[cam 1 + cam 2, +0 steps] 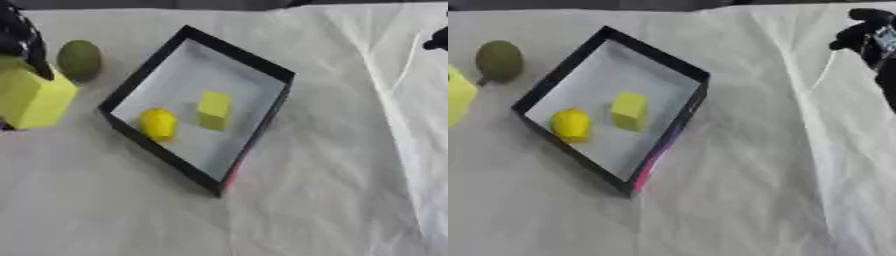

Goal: Pick up objects on the table and place them in the box.

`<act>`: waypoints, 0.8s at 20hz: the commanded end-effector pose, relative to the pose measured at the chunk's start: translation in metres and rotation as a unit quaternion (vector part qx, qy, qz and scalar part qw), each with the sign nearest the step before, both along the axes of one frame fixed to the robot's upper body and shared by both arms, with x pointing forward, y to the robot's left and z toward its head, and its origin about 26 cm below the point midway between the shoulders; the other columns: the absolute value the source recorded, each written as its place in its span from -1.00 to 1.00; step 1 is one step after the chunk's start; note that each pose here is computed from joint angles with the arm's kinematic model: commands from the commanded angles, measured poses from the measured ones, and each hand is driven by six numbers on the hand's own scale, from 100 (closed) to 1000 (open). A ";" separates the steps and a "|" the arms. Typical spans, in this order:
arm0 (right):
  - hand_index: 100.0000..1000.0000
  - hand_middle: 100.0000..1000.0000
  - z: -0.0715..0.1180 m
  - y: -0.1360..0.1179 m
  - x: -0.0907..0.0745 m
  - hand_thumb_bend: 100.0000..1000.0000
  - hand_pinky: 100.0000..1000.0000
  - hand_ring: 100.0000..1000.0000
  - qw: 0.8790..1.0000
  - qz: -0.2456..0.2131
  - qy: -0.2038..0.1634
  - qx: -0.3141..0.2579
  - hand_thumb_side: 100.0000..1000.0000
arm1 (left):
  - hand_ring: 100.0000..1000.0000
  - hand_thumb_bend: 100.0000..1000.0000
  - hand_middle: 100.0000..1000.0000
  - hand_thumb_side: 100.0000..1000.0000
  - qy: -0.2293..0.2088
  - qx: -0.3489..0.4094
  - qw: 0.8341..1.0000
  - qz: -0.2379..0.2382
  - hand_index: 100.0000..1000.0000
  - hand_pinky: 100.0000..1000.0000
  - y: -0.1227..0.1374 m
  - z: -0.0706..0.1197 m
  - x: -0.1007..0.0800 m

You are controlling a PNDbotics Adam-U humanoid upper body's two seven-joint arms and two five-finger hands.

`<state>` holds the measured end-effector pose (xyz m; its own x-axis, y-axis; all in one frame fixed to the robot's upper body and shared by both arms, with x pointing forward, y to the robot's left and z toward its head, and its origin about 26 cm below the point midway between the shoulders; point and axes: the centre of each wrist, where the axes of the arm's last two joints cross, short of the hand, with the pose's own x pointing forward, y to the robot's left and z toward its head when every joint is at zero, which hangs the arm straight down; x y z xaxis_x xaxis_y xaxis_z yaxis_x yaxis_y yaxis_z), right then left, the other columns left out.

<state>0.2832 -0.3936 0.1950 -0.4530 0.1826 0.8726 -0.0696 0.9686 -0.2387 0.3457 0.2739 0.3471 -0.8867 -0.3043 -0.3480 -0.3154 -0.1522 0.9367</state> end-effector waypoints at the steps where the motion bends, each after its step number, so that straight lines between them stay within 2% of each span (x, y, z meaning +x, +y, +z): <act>1: 0.57 0.13 0.022 -0.002 -0.001 -1.00 0.92 0.30 1.000 0.010 -0.024 -0.016 0.07 | 0.15 -0.04 -0.15 -1.00 0.003 0.026 0.999 -0.042 -0.06 0.28 -0.021 0.012 0.014; 4: 0.57 0.14 0.031 0.000 0.001 -1.00 0.92 0.30 0.999 0.022 -0.035 -0.016 0.06 | 0.13 -0.08 -0.16 -1.00 0.018 0.024 0.998 -0.062 -0.06 0.27 -0.048 0.016 0.037; 7: 0.57 0.14 0.036 0.000 0.002 -1.00 0.92 0.30 0.999 0.026 -0.041 -0.014 0.05 | 0.10 -0.20 -0.16 -1.00 0.043 0.033 0.996 -0.069 -0.06 0.26 -0.068 0.012 0.059; 12: 0.57 0.14 0.039 0.003 0.005 -1.00 0.92 0.30 0.998 0.036 -0.041 -0.014 0.08 | 0.12 -0.26 -0.15 -1.00 0.084 0.086 0.991 -0.052 -0.04 0.28 -0.084 -0.015 0.095; 16: 0.57 0.13 0.039 0.005 0.007 -1.00 0.92 0.30 0.998 0.040 -0.039 -0.012 0.10 | 0.13 -0.32 -0.12 -1.00 0.104 0.108 0.987 -0.049 -0.02 0.29 -0.092 -0.038 0.113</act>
